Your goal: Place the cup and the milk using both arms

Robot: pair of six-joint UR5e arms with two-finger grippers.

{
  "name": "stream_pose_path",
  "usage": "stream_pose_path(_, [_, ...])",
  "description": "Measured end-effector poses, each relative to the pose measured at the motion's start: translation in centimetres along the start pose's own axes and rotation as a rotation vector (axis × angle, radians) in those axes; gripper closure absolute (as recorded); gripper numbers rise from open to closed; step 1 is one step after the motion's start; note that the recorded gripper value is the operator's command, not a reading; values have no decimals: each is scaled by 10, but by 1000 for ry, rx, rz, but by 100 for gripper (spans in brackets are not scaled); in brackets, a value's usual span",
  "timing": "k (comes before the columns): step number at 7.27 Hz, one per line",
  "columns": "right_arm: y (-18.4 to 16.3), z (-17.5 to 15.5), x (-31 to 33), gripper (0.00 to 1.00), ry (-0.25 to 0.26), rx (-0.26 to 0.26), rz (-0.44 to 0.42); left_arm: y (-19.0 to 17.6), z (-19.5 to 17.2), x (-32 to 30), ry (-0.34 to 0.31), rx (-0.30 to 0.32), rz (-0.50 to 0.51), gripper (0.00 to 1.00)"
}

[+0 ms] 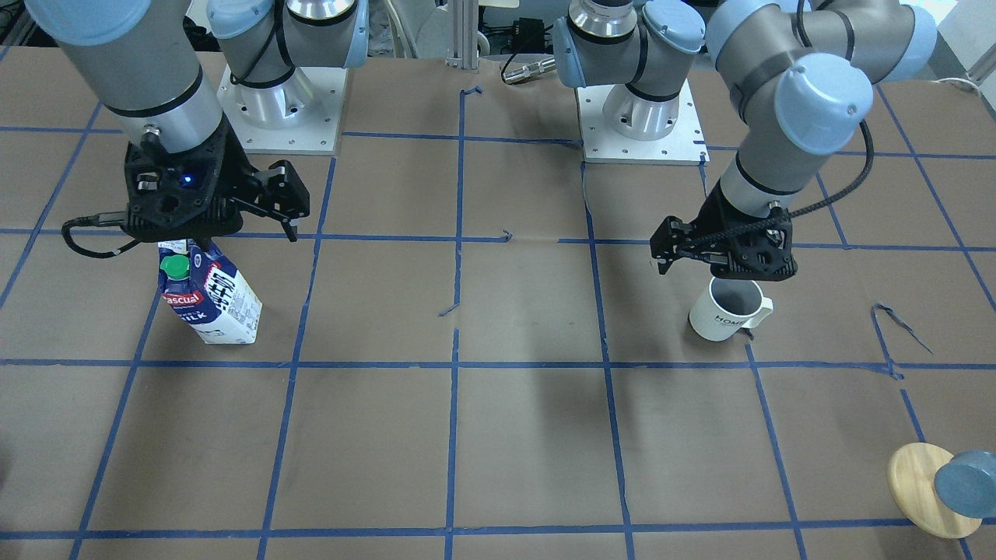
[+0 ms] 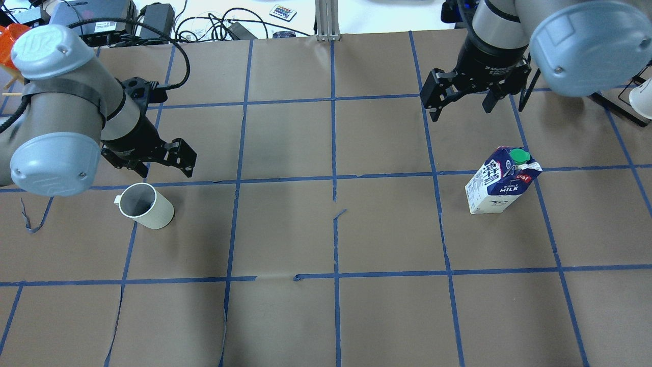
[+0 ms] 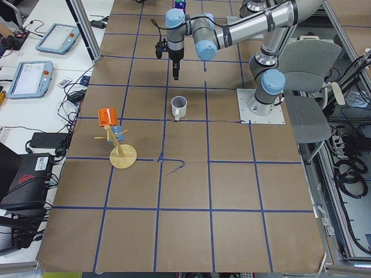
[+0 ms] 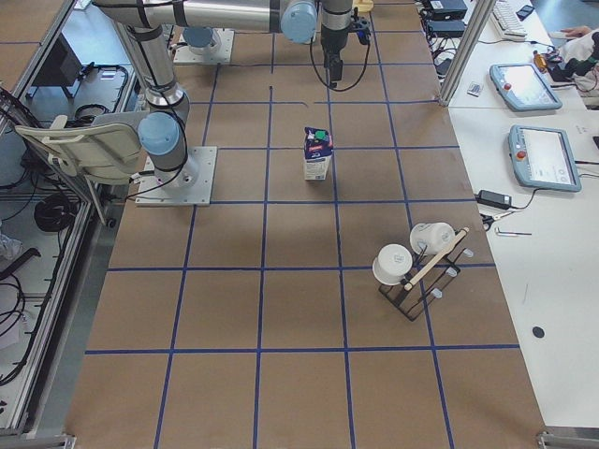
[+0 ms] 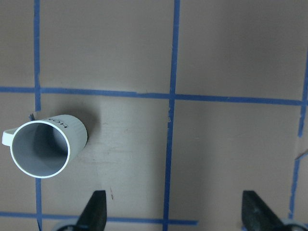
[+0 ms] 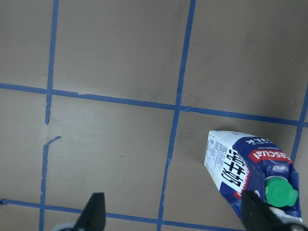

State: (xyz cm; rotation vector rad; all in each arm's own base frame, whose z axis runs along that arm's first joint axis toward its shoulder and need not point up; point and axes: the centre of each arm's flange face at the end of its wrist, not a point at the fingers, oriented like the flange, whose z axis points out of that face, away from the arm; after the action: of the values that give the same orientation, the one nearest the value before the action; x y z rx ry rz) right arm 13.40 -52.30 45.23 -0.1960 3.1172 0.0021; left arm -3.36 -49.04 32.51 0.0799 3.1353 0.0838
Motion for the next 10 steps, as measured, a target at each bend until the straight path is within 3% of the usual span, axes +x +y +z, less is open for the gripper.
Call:
stream_pose_path(1, [0, 11, 23, 1, -3, -19, 19, -1, 22, -17, -12, -41, 10, 11])
stream_pose_path(3, [0, 33, 82, 1, -11, -28, -23, -6, 55, -29, -21, -88, 14, 27])
stream_pose_path(4, [1, 52, 111, 2, -14, -29, -55, -7, 67, -32, -37, -102, 16, 49])
stream_pose_path(5, [6, 78, 133, 3, -24, -44, -65, -7, 77, -35, -57, -112, 17, 99])
stream_pose_path(7, [28, 125, 150, 4, -55, -97, -47, -5, 88, -35, -66, -128, 18, 100])
stream_pose_path(8, [33, 134, 152, 16, -58, -103, -42, -6, 88, -34, -68, -124, 20, 100])
stream_pose_path(9, [35, 136, 153, 48, -56, -102, -39, -7, 85, -34, -71, -116, 21, 100])
stream_pose_path(10, [35, 135, 153, 63, -53, -100, -35, -9, 81, -33, -73, -104, 23, 100])
